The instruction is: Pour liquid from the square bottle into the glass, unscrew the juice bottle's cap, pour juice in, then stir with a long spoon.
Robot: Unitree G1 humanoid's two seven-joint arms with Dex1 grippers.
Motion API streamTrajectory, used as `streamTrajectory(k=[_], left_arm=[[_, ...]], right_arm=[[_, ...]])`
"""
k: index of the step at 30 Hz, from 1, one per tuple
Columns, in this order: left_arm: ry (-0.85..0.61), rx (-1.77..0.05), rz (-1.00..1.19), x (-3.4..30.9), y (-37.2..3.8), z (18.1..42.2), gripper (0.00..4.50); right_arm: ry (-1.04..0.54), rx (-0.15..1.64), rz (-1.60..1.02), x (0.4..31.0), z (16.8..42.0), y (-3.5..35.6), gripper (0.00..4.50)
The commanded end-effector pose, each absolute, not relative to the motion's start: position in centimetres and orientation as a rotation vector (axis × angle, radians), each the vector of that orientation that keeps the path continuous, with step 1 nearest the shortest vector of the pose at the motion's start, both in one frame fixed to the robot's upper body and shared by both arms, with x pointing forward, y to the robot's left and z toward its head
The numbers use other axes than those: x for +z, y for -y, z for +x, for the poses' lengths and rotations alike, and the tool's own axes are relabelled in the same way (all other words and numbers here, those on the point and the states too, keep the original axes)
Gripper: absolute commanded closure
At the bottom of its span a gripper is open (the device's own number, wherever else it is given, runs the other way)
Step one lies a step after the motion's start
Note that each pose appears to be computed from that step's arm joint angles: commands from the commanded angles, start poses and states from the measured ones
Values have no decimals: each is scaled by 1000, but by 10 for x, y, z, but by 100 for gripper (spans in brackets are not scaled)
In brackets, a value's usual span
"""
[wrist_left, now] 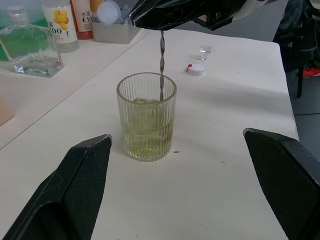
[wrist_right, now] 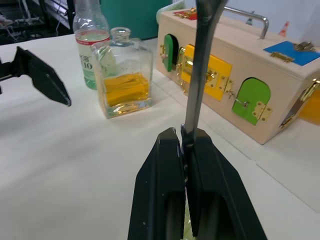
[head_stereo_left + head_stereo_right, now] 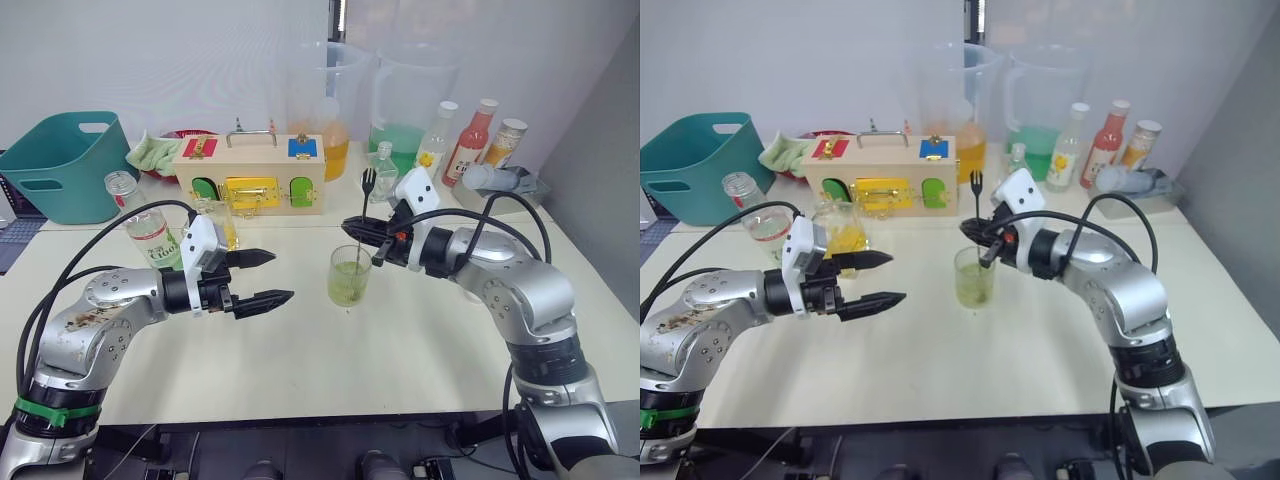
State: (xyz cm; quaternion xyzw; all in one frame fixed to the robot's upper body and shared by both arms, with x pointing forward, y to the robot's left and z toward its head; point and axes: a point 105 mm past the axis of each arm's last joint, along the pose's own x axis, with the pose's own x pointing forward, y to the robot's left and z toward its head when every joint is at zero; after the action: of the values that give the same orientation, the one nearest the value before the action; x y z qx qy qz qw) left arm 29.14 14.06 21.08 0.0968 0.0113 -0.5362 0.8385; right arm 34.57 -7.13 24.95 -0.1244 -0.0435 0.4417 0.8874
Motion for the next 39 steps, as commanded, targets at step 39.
streamTrajectory(k=[39], left_arm=[[14,-1152,241,218,-136,289,3]], right_arm=[[250,912,-205,303,342,77,450]])
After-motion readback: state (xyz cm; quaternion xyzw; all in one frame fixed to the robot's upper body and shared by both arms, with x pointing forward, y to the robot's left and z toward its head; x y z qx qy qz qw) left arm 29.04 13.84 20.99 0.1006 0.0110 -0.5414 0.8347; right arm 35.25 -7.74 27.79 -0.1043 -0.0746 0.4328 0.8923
